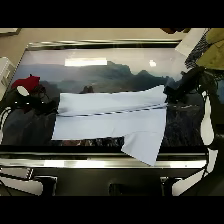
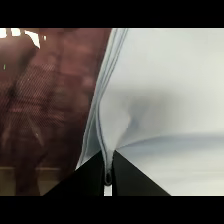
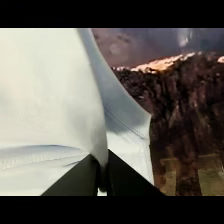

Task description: Fold the clothes and pants, and hang the long-sleeved shirts on hangers.

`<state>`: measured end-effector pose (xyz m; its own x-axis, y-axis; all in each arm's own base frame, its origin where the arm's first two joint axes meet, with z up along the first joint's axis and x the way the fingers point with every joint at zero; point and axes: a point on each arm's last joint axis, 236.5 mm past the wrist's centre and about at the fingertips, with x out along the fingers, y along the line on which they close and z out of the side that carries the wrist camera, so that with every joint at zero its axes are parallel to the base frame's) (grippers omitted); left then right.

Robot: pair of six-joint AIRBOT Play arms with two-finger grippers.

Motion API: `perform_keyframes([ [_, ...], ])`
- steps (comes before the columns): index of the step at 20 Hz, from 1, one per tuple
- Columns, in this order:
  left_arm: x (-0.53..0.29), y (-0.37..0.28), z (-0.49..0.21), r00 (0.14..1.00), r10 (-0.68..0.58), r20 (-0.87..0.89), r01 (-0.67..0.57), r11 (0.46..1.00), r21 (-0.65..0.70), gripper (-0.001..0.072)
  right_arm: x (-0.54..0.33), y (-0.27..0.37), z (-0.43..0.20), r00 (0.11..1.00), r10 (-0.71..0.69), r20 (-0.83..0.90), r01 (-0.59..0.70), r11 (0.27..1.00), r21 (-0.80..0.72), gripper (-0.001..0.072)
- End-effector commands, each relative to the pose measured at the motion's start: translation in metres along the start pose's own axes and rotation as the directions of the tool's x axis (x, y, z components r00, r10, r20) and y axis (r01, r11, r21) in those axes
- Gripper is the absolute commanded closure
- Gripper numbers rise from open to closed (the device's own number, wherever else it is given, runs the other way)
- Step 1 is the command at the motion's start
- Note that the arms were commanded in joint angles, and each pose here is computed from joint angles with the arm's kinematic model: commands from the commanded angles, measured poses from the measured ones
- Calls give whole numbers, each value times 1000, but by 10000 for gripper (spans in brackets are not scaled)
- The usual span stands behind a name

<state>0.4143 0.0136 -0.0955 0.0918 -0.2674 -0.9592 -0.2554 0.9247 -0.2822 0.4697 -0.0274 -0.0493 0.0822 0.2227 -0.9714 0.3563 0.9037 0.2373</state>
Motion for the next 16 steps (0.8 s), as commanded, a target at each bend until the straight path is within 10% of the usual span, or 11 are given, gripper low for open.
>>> perform_keyframes([
  [1, 5, 1, -7, 1000, -2, -22, 1, 1000, -9, 491, 13, -6, -4, 999, -16, -39, 16, 1000, 5, 623],
  [3, 0, 2, -6, 1000, -3, -15, 2, 1000, -25, 115, 9, -6, -7, 999, -20, -47, 19, 1000, -21, 362],
  [10, -79, 43, -17, 998, -6, 69, 13, 996, -94, 91, -71, -40, -16, 989, 144, 34, -143, 989, -30, 294],
  [16, -96, 77, -74, 985, -74, 159, 118, 949, -292, 92, -22, -68, -150, 932, 330, -152, -304, 937, 170, 294],
])
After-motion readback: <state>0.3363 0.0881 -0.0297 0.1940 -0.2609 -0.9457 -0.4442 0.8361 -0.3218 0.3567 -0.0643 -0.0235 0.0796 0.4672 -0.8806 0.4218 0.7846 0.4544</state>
